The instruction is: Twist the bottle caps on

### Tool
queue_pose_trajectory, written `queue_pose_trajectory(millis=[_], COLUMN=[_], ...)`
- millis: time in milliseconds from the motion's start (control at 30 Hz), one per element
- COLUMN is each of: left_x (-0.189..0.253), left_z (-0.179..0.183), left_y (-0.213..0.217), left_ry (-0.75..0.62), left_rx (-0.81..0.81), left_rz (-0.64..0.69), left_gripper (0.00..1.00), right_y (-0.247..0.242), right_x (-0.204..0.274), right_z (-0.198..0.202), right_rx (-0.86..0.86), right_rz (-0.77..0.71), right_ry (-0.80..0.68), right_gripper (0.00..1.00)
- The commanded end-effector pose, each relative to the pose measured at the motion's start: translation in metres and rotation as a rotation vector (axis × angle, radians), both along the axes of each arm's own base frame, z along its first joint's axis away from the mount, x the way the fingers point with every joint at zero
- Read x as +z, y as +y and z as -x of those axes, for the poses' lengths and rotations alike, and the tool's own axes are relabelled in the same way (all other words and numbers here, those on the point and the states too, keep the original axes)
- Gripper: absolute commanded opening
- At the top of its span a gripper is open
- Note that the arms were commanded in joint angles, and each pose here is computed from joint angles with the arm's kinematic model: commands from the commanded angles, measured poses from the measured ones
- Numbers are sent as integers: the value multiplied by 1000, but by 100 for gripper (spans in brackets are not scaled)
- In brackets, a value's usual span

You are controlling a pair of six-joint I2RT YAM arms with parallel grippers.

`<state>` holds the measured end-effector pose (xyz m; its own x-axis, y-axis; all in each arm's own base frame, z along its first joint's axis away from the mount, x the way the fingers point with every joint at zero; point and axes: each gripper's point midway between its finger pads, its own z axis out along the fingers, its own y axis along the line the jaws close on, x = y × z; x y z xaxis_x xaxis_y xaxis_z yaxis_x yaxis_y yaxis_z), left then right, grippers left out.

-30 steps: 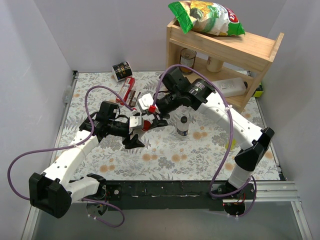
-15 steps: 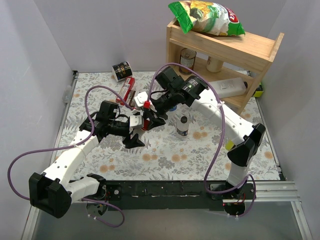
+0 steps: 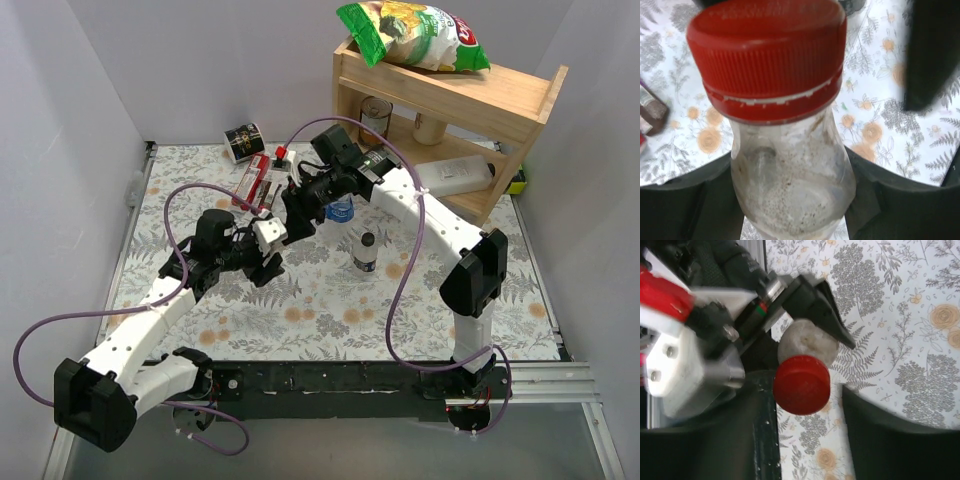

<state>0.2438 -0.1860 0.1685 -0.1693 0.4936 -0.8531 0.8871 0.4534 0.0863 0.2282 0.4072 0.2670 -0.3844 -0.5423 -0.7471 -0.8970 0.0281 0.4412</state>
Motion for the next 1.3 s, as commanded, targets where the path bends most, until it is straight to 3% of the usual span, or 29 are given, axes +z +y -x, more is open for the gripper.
queue_pose_trajectory(millis=[0, 100, 233, 367, 533, 733, 900, 1000, 1133, 1267], left_x=[32, 23, 22, 31, 41, 45, 45, 45, 44, 47], left_z=[-31, -23, -3, 37, 52, 54, 55, 54, 52, 49], left_y=[3, 2, -8, -30, -41, -41, -40, -40, -41, -41], left_ry=[-135, -93, -31, 58, 142, 130, 125, 113, 112, 95], left_rx=[108, 90, -41, -293, -360, -368, -374, -381, -381, -382], left_rz=[44, 42, 56, 149, 226, 234, 229, 225, 218, 218], left_gripper=[0, 0, 0, 0, 0, 0, 0, 0, 0, 0], right_y=[-4, -25, -50, -51, -37, -19, -20, -21, -21, -21], right_x=[43, 57, 57, 67, 70, 58, 54, 54, 50, 39], right_z=[14, 10, 7, 1, 11, 29, 37, 39, 46, 50], right_rx=[63, 61, 115, 116, 217, 311, 378, 407, 435, 434], right_rz=[-106, -132, -151, -217, -259, -245, -254, -241, -230, -206], right_ry=[40, -20, -206, -404, -510, -533, -563, -546, -473, -398], right_gripper=[90, 91, 92, 92, 93, 93, 85, 75, 55, 43])
